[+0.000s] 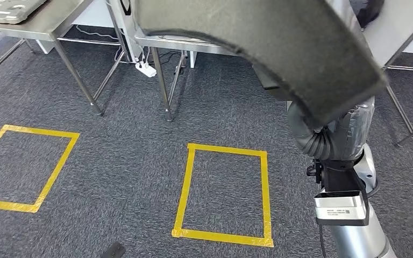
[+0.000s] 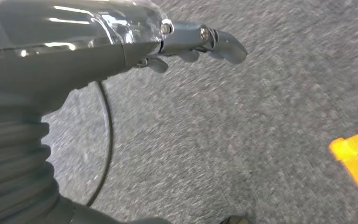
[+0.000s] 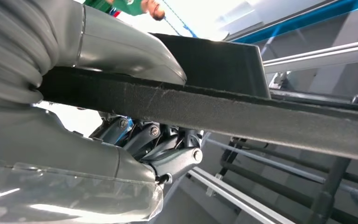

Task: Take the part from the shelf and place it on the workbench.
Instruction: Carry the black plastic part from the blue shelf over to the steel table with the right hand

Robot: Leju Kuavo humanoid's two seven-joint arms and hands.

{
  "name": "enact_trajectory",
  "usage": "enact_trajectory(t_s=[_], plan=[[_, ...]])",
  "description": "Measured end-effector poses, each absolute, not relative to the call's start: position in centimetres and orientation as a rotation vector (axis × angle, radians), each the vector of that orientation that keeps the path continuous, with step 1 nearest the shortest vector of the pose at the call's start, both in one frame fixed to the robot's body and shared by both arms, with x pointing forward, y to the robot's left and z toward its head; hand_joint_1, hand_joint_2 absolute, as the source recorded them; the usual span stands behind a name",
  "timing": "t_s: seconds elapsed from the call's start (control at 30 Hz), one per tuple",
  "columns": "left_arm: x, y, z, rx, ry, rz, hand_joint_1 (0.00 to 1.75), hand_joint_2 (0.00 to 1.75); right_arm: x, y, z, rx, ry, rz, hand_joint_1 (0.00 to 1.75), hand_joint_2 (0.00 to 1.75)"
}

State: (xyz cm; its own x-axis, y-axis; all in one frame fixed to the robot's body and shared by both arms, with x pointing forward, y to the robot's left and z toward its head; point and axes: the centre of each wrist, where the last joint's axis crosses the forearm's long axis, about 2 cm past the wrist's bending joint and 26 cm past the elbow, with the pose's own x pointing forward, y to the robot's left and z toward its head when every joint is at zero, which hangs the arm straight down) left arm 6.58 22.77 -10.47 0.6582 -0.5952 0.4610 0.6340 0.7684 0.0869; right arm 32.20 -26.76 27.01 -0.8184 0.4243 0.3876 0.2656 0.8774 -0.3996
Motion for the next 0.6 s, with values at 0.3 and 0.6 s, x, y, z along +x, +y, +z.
enact_trajectory(t_s=[0.3, 0.6], plan=[[6.58, 22.69, -10.46, -0.083, -0.477, -0.691, 0.0, 1.75, 32.08, -26.67, 26.83, -0.5, -2.568, 0.458, 1.75, 1.75], [6.45, 22.66, -10.48, -0.112, -0.47, -0.675, 0.0, 1.75, 32.06, -26.63, 26.81, -0.495, -2.565, 0.456, 1.75, 1.75]])
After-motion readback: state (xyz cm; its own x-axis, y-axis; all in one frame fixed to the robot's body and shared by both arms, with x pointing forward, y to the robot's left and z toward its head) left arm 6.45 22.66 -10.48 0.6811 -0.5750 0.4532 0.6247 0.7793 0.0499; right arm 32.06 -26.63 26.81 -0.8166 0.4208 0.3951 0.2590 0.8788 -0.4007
